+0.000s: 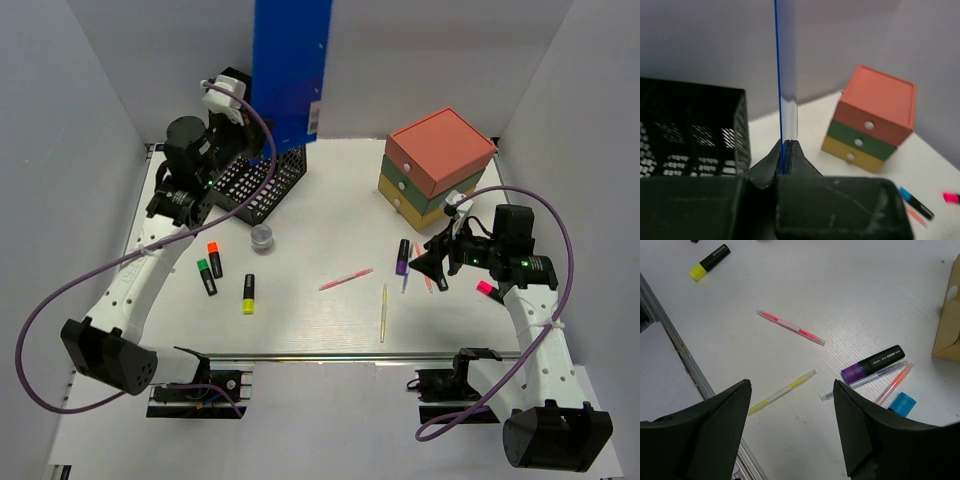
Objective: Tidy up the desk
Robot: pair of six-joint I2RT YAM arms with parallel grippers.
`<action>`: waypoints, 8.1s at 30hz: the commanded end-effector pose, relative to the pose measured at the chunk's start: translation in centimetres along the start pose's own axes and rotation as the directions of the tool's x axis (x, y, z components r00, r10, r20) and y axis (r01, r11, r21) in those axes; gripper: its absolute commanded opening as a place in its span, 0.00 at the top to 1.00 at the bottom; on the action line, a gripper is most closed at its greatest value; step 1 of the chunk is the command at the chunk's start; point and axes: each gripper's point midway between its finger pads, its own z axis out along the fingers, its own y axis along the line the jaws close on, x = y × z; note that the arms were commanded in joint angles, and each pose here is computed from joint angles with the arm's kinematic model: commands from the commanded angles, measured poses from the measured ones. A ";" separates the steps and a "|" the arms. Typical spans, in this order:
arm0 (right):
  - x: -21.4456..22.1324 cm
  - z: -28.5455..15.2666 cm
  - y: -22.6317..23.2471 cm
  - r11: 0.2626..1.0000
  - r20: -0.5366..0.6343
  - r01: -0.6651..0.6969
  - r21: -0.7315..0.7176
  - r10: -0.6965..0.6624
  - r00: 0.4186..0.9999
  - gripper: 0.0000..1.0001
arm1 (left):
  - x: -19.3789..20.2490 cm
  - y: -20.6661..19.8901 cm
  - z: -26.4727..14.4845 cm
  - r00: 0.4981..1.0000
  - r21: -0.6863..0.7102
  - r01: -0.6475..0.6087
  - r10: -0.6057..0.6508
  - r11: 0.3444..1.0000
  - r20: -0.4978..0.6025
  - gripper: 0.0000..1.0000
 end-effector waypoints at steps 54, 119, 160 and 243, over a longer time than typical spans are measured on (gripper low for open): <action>-0.4 0.6 -2.5 0.999 -0.067 0.036 0.021 -0.034 0.997 0.28 | 4.1 12.9 4.1 0.954 -0.050 -0.063 0.075 0.997 0.291 1.00; -0.2 1.2 -2.6 0.998 -0.037 0.060 0.008 -0.059 0.998 0.27 | 11.4 16.5 3.0 0.997 -0.242 -0.009 -0.009 0.970 -0.073 0.17; 0.3 0.3 -1.4 0.993 -0.026 0.118 0.009 -0.117 0.993 0.25 | 6.3 12.9 6.0 0.969 0.015 -0.098 0.092 0.995 0.231 1.00; -6.7 -1.3 -6.0 0.906 0.040 -0.386 0.173 0.385 0.922 0.47 | 11.2 -12.0 5.8 0.839 0.342 0.521 -0.395 0.782 -0.373 0.47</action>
